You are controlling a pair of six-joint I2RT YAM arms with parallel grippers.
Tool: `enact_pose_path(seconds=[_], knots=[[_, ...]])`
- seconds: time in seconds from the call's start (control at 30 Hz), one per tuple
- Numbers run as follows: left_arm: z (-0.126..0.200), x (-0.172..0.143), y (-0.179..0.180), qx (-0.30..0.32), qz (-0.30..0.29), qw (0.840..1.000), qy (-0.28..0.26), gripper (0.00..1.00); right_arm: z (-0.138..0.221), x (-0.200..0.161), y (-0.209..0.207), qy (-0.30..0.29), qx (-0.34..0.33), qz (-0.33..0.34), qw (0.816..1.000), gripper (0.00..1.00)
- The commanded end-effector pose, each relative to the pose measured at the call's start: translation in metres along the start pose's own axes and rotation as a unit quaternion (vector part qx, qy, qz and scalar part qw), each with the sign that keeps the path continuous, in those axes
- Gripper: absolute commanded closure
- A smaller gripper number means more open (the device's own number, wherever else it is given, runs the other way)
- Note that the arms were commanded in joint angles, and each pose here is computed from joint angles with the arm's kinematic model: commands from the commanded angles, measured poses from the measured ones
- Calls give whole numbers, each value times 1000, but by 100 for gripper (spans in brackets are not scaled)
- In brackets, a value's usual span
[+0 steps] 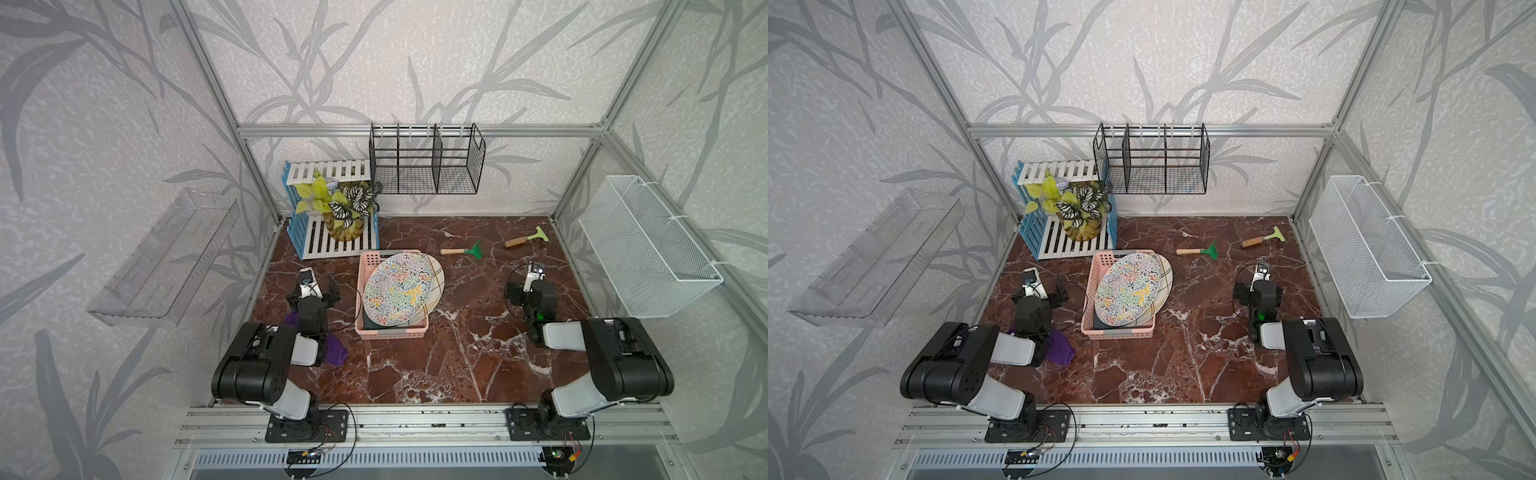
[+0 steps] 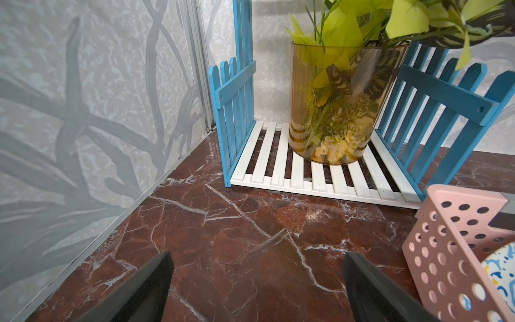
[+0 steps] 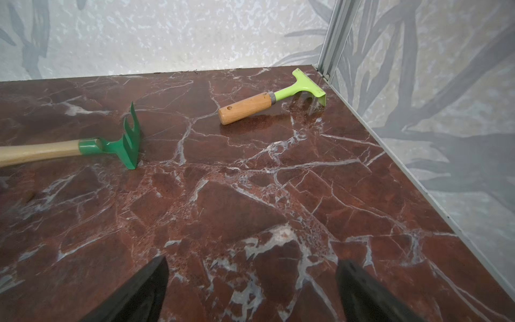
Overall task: Wipe the wet plate dry
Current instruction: Pick up the plate from the bin.
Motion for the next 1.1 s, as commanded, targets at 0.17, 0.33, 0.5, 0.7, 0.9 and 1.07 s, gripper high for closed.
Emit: enact_pose_path(seconds=[0.17,0.33,0.5,0.7,0.9,1.07], knots=[[-1,9,-2,-3,1,1000,-14,0,-1,12,0,-14,1,-4,1000,1],[-1,9,-2,-4,2,1000,-14,0,2,22,-5,-31,-13,-10,999,1],[1,38,-15,24,3,999,36,0,41,68,-22,79,-12,-99,992,1],[31,84,-68,-67,284,946,144,3,125,117,70,176,246,-260,917,19],[55,51,-121,-166,291,895,294,29,157,135,139,211,338,-258,880,41],[47,17,-118,-140,238,899,339,54,153,145,193,235,369,-201,877,50]])
Point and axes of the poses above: each gripper's point midway between its finger pads, its own z axis back along the fingers, its own y axis along the line the jaws close on, x = y × z, the point moved 2 cm from there along z, back along the fingers, and after that the axes turned 12 degrees about z, right-handed, at the moved point
